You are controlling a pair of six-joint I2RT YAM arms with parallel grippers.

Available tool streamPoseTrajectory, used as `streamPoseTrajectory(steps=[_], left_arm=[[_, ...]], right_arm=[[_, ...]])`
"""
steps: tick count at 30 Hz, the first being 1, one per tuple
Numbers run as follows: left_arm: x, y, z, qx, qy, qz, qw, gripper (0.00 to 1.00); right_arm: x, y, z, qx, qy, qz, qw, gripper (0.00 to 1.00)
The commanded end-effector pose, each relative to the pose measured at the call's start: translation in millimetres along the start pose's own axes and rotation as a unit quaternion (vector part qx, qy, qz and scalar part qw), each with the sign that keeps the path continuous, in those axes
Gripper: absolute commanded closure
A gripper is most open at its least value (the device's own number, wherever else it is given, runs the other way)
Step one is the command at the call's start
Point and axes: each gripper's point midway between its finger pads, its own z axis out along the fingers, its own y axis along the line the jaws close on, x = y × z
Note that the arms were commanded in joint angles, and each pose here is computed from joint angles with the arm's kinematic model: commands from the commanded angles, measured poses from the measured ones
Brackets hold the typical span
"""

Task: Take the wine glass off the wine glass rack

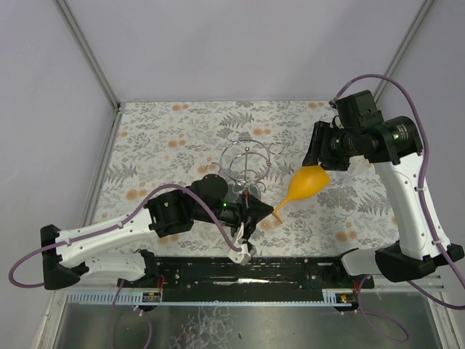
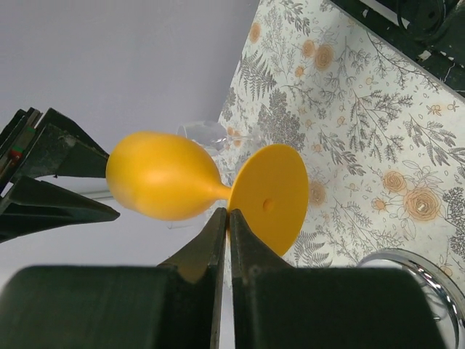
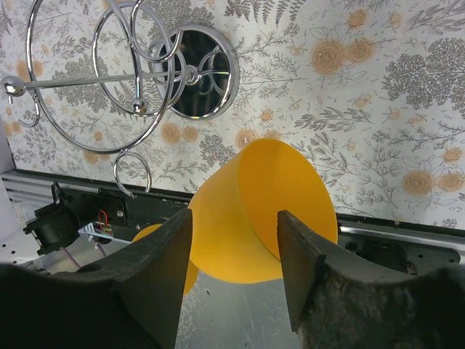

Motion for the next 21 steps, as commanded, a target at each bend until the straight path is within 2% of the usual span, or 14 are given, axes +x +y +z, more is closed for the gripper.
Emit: streamPoseTrajectory(steps=[1,4,7,11,21], left_arm=[[-6.6,28.3,-5.6,-0.052,-0.001,0.062,0.997,1.0],[-5.6,27.2,-5.7,-0.052,0.002,0.072,0.996,1.0],[-3.9,26.9,-5.4,-0.053,0.007,0.081,0.995,1.0],[-1.4,26.4,-5.7,-0.056,0.013,0.096,0.994,1.0],[7.1,35.4,-7.6,-0.087,0.038,0.11,0.989,1.0]], right_arm=[[17.0,10.8,-12.4,-0.045,0.022,-0.008,0.999,0.46],[23.6,8.3,-13.0,-0.043,0.033,-0.01,0.999,0.53],[28.1,8.9,-13.3,-0.048,0.04,-0.01,0.998,0.71],[30.8,10.6,-13.5,-0.054,0.047,-0.011,0.997,0.99],[16.4,14.0,-24.4,-0.054,0.013,-0.006,0.998,1.0]])
